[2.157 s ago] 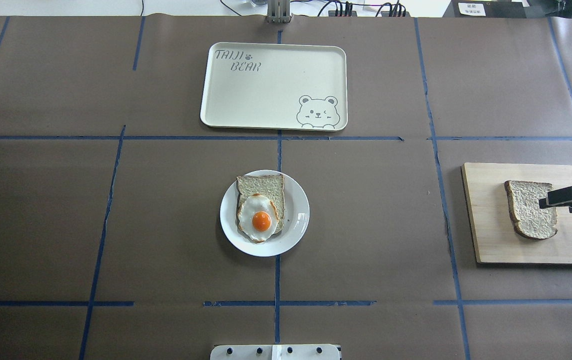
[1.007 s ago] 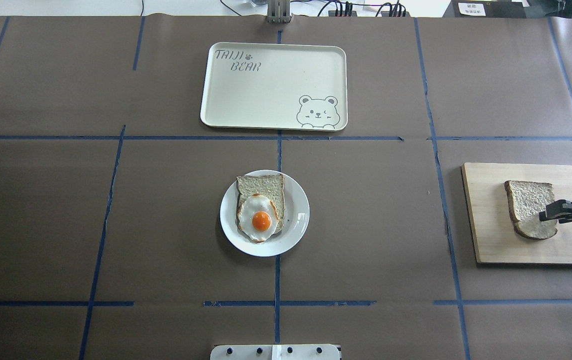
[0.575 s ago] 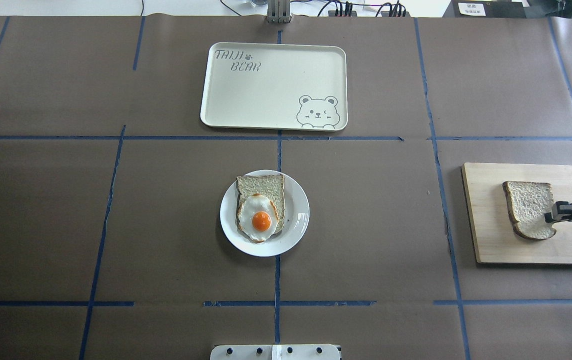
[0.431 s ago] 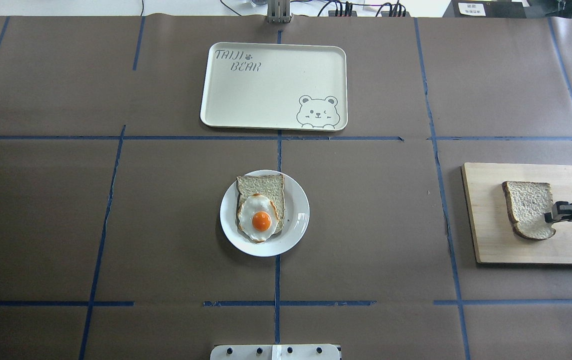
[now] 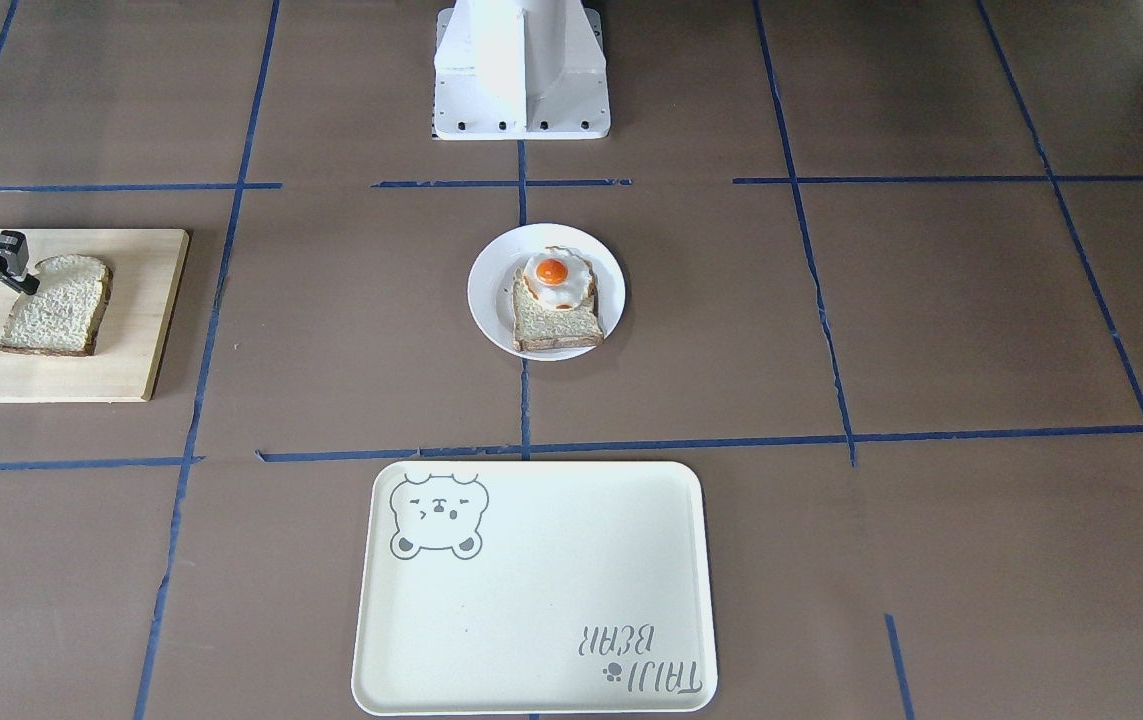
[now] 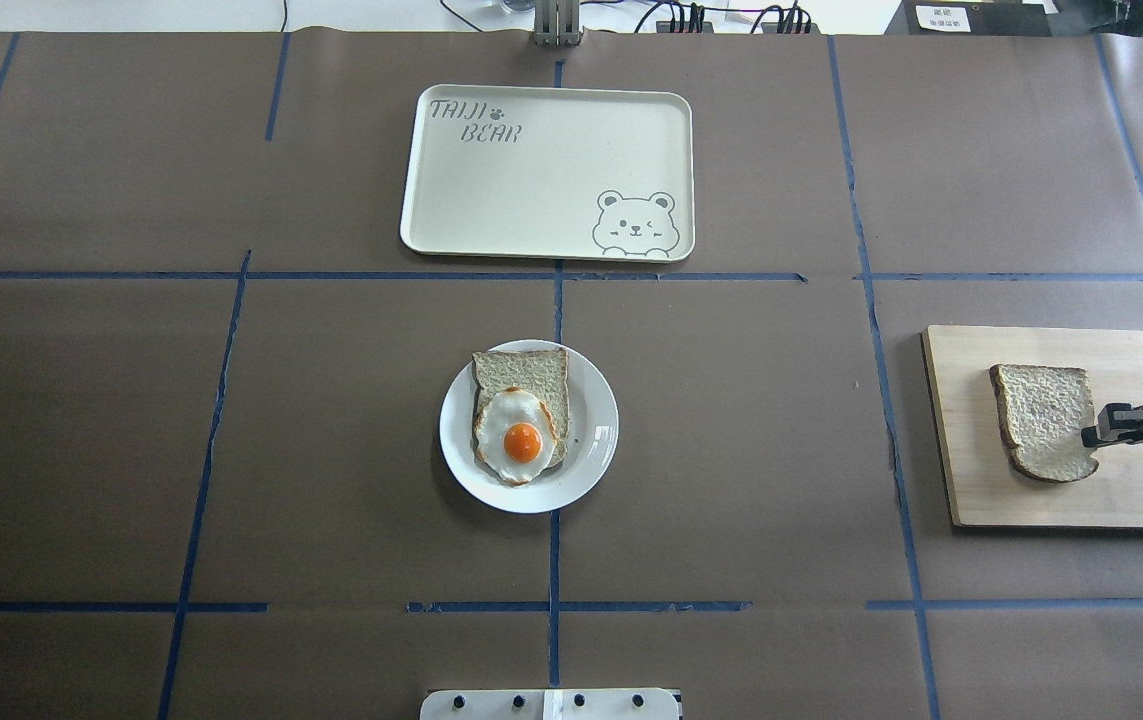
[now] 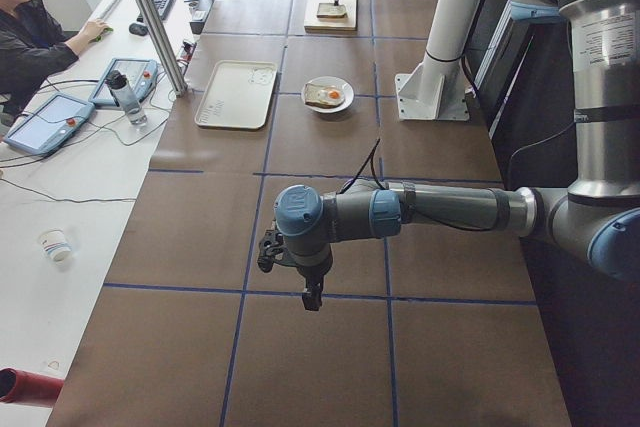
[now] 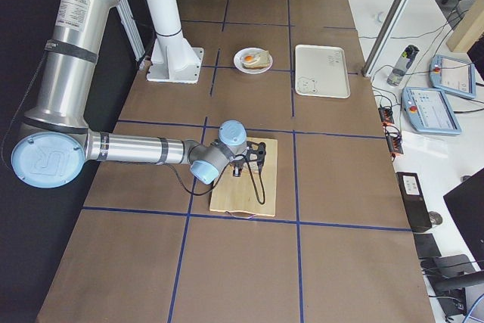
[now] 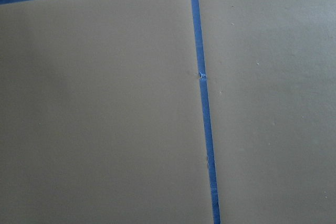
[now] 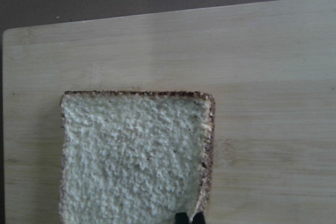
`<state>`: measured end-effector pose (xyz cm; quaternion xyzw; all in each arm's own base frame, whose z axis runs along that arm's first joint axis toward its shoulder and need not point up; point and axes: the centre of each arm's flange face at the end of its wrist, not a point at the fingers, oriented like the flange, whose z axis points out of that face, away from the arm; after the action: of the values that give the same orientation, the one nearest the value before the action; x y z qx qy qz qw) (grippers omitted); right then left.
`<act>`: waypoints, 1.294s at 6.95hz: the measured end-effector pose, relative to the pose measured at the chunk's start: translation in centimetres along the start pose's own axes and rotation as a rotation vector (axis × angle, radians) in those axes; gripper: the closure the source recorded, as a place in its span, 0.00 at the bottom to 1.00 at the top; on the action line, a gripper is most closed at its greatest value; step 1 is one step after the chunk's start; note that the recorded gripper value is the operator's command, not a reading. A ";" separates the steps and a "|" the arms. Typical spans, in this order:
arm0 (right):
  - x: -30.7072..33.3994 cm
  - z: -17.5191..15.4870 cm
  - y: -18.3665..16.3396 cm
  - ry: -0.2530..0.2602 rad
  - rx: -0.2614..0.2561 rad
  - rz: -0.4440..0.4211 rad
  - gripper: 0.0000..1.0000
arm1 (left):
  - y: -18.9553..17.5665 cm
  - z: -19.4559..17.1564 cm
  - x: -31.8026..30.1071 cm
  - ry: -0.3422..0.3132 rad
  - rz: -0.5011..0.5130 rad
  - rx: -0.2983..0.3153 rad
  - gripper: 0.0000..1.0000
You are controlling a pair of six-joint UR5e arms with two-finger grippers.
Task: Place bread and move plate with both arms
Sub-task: 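Lower the right gripper onto the bread slice on the bamboo board and grasp it, then lift the bread slice with the right gripper and carry it toward the plate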
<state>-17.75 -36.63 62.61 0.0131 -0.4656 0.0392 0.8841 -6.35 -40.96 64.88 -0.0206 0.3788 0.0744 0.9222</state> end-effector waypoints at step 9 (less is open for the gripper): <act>-23.2 -4.0 -6.8 -0.342 -0.016 -0.070 1.00 | 0.0 0.0 0.0 0.000 0.000 -0.001 0.00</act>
<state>-26.98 -44.45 41.33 0.0288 -0.6088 0.0018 0.7928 -6.34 -40.95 64.93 -0.0209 0.3789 0.0745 0.9222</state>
